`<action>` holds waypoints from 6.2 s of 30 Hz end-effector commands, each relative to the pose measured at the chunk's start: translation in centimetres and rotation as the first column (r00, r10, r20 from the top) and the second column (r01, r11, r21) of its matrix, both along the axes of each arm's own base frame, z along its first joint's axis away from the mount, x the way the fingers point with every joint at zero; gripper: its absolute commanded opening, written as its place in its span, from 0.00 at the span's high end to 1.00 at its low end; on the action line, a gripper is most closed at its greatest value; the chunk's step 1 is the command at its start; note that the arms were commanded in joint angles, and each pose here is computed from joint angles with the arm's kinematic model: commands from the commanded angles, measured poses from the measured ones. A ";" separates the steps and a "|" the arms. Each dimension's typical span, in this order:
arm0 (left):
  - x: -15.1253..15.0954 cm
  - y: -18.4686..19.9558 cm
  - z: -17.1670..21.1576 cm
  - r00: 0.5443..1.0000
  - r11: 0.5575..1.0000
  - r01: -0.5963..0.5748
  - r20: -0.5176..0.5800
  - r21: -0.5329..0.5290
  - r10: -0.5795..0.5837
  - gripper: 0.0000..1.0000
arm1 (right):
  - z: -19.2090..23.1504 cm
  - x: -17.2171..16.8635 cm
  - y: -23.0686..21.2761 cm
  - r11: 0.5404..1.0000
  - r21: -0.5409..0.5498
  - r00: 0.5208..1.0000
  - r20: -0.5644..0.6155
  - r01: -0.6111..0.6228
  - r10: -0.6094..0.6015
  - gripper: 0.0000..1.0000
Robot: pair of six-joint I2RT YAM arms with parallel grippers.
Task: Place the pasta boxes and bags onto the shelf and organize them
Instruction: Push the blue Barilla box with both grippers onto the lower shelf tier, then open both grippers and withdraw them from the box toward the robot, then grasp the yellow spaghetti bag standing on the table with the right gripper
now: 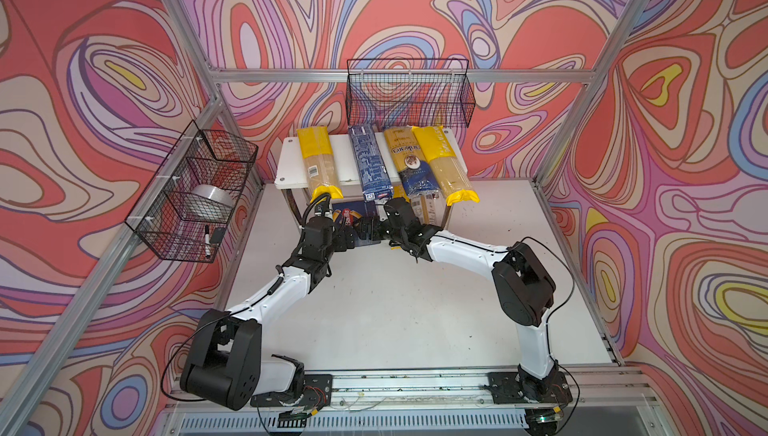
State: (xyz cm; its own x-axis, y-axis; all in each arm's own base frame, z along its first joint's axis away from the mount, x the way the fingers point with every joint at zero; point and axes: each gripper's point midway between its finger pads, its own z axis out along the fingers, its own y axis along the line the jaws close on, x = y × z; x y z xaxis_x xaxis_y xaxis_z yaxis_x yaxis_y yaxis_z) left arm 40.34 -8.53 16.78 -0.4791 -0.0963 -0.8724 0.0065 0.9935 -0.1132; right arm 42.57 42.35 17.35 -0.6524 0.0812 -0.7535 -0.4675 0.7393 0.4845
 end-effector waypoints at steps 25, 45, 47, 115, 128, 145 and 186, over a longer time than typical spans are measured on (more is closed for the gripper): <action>-4.9 1.9 3.5 0.997 0.992 -0.071 0.032 -0.105 0.075 0.00 | 4.9 -5.8 -2.9 0.993 0.071 0.976 0.201 -0.097 0.081 0.07; -13.0 12.0 -3.6 0.915 0.899 -0.402 -0.114 -0.175 0.387 0.00 | -2.7 -12.6 8.5 0.892 0.115 0.892 0.180 -0.438 0.415 0.18; -13.1 12.6 -4.7 0.903 0.886 -0.427 -0.126 -0.178 0.410 0.00 | -3.2 -12.3 8.4 0.900 0.099 0.898 0.174 -0.424 0.404 0.17; -5.2 10.9 -3.3 0.953 0.990 -0.139 0.271 0.001 0.133 0.00 | -0.5 -8.0 -40.9 0.635 -0.310 0.706 0.351 0.707 -0.615 0.02; -3.4 11.0 -6.8 0.954 0.991 -0.132 0.273 0.023 0.121 0.00 | -5.7 -2.5 -44.0 0.656 -0.256 0.695 0.399 0.710 -0.598 0.02; -3.3 10.7 -6.7 0.961 0.993 -0.111 0.257 0.032 0.099 0.00 | -2.1 -7.4 -42.3 0.705 -0.261 0.730 -0.001 0.659 -0.683 0.02; -11.6 2.6 -1.2 0.992 0.939 0.124 0.054 -0.319 -0.112 0.00 | -14.5 -0.9 -33.6 0.737 -0.539 0.668 -0.374 0.407 -0.643 0.02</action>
State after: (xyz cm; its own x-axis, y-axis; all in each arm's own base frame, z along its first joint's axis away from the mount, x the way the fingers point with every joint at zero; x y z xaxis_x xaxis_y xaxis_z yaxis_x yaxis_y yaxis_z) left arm 29.16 -5.12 15.75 -0.4532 -0.3213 -0.8315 0.0980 0.9092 -0.4046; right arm 41.82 9.25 3.63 -0.8596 0.3386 -0.3826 0.2818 0.9389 0.1977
